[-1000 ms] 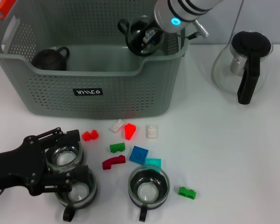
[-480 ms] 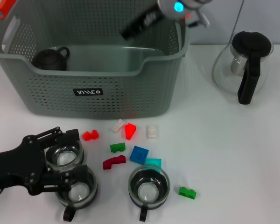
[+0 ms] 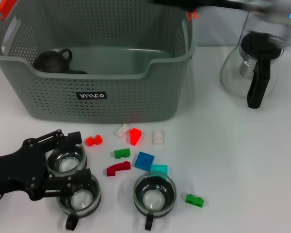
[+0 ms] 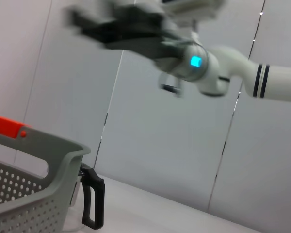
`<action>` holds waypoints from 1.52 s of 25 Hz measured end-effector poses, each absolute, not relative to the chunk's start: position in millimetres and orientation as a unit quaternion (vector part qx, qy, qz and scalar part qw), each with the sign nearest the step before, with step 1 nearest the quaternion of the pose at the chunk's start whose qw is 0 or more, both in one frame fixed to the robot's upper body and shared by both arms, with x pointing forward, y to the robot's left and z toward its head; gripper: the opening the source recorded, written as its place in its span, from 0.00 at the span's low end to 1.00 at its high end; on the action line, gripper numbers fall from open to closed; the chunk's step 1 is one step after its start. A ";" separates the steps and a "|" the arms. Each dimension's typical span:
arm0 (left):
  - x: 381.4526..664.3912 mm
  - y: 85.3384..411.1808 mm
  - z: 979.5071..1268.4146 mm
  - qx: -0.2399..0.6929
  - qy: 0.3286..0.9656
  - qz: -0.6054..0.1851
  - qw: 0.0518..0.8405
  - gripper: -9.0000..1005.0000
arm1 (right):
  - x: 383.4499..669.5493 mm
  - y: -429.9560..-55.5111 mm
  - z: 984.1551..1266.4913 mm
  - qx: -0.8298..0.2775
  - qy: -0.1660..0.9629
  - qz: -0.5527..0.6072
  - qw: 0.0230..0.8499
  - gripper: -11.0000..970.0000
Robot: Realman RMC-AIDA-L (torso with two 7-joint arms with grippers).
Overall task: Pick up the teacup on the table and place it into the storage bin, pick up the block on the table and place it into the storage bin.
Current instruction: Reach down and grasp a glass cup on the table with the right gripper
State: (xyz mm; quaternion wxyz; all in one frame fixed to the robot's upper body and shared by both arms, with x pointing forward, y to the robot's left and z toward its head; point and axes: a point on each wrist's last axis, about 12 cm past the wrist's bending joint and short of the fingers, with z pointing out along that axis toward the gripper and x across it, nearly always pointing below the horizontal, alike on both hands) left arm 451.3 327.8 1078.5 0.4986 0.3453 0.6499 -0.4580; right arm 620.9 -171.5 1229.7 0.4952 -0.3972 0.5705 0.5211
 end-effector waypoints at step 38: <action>439.2 342.7 1075.9 0.344 0.671 -0.442 0.486 0.93 | 543.4 -67.1 1166.0 -0.818 0.554 0.130 0.087 0.63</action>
